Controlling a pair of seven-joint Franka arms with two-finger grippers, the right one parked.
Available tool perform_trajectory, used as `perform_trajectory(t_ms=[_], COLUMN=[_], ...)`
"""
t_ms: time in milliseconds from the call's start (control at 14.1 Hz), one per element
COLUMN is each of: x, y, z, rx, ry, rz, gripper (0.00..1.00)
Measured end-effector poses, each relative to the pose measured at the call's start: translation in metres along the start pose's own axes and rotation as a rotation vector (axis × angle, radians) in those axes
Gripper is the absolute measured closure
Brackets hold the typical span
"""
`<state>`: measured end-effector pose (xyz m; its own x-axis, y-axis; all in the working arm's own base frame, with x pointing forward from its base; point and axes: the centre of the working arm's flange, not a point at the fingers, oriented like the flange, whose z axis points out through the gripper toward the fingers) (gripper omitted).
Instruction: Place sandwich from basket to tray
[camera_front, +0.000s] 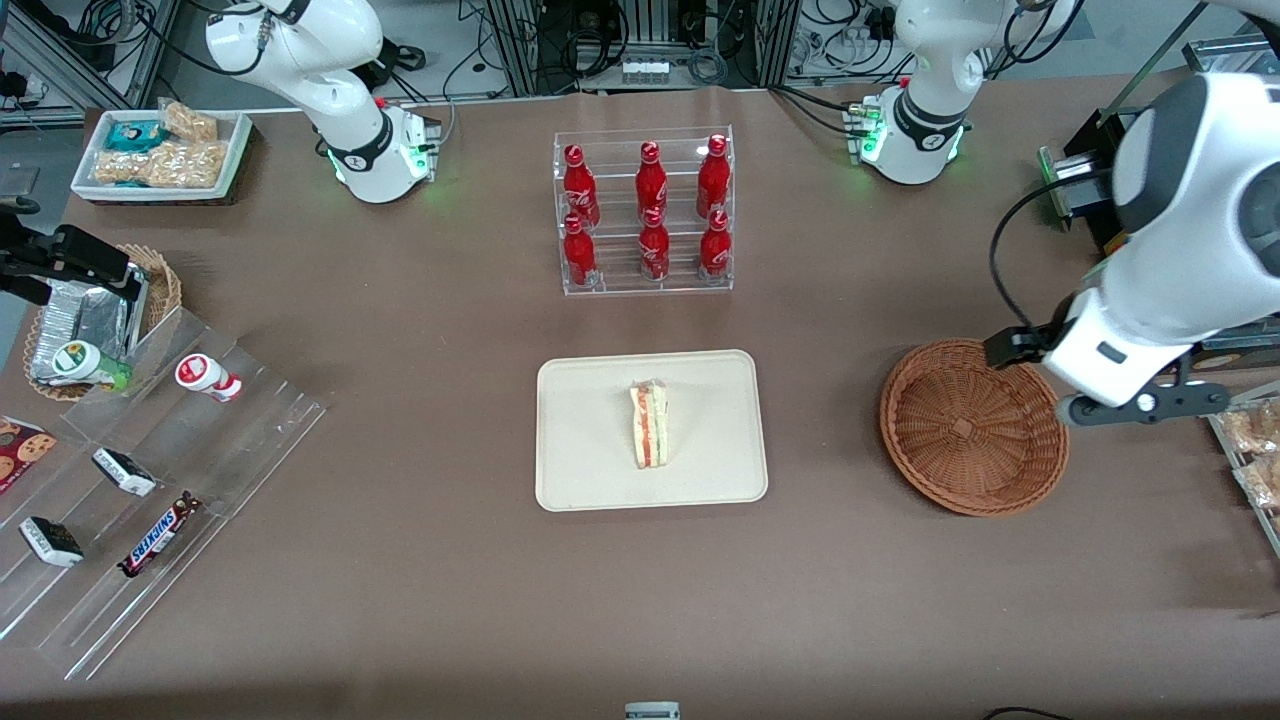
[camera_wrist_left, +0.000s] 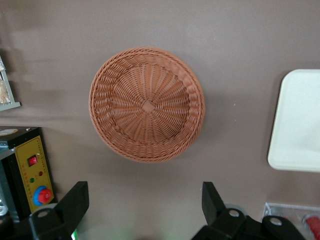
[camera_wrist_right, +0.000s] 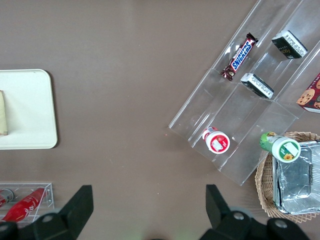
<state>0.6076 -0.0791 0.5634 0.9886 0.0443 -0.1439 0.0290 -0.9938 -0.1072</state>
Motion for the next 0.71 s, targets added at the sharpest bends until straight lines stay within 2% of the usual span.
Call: perform_trajectory(t_ms=[283, 425, 567, 709], x=[-0.017, -0.032, -0.045, -0.053], y=[-0.082, -0.087, -0.077, -0.075], z=[-0.018, -0.015, -0.011, -0.012], rx=[-0.097, -0.11, -0.106, -0.124], ry=[-0.004, -0.011, 0.001, 0.019], rz=[0.037, 0.039, 0.052, 0.05], gripper=[0.0, 0.0, 0.0, 0.0])
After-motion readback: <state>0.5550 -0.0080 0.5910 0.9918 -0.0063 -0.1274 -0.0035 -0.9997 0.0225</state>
